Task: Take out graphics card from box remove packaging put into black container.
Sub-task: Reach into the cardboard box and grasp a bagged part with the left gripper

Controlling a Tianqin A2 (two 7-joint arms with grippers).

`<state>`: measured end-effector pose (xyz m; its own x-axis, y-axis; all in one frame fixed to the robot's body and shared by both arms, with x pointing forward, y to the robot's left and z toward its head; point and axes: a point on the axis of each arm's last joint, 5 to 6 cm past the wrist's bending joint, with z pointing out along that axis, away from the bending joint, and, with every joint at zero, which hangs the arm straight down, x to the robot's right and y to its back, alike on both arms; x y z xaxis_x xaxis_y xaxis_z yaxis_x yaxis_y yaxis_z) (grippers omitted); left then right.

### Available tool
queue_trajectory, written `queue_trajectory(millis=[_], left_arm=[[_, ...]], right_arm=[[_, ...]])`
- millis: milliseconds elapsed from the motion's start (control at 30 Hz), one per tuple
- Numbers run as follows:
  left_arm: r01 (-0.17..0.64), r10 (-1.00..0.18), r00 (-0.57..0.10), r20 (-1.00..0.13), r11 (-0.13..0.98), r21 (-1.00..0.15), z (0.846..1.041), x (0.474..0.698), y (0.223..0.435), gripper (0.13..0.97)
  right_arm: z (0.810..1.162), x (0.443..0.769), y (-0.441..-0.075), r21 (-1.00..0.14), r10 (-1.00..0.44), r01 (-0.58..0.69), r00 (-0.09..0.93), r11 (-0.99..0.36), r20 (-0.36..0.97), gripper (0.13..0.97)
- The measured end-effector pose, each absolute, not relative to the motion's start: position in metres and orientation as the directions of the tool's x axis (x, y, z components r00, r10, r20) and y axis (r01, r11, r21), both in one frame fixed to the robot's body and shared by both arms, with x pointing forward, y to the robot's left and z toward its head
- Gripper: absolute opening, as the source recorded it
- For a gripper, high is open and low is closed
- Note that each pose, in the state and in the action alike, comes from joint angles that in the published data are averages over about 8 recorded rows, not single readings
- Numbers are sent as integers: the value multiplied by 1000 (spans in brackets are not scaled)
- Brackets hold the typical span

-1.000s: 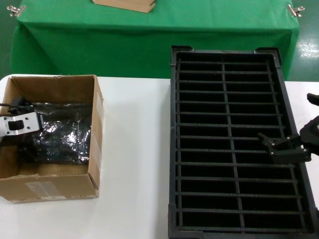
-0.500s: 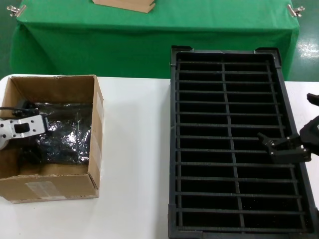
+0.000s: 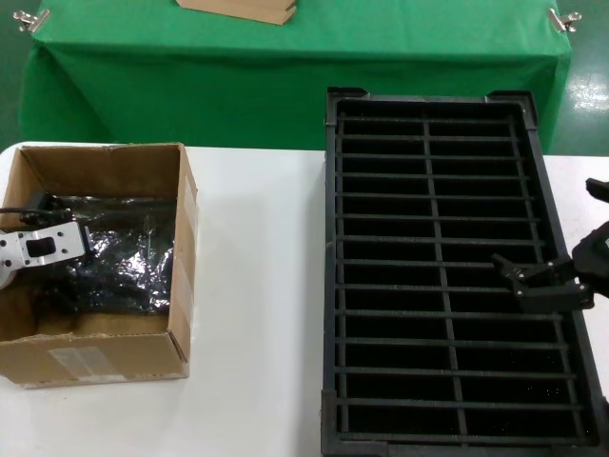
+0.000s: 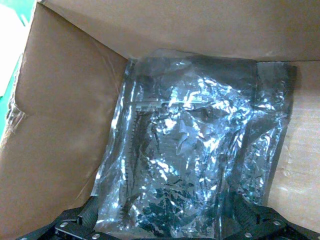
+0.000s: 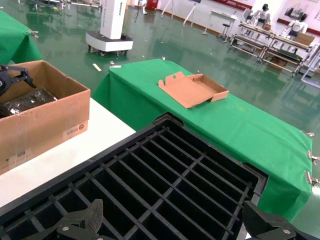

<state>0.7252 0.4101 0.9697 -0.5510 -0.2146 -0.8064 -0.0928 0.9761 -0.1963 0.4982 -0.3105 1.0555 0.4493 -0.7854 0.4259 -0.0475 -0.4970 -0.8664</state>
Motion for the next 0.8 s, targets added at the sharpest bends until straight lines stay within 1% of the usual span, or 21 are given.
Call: queue_trajectory(millis=[133, 400, 533, 800], left_arm=[[-96, -218, -546, -809, 976, -198, 969, 725, 410, 941], [-94, -230, -533, -815, 973, -213, 970, 726, 410, 849], [-93, -236, -526, -817, 971, -221, 971, 726, 410, 849], [-91, -243, -515, -822, 969, -230, 974, 726, 412, 691]], right_arm=[[1055, 498, -310, -866, -785, -48, 449, -497, 426, 966], [1055, 498, -310, -866, -785, -48, 449, -497, 426, 966], [1055, 498, -310, -866, -785, -48, 449, -497, 426, 966], [1055, 498, -310, -866, -785, -48, 449, -497, 426, 966]])
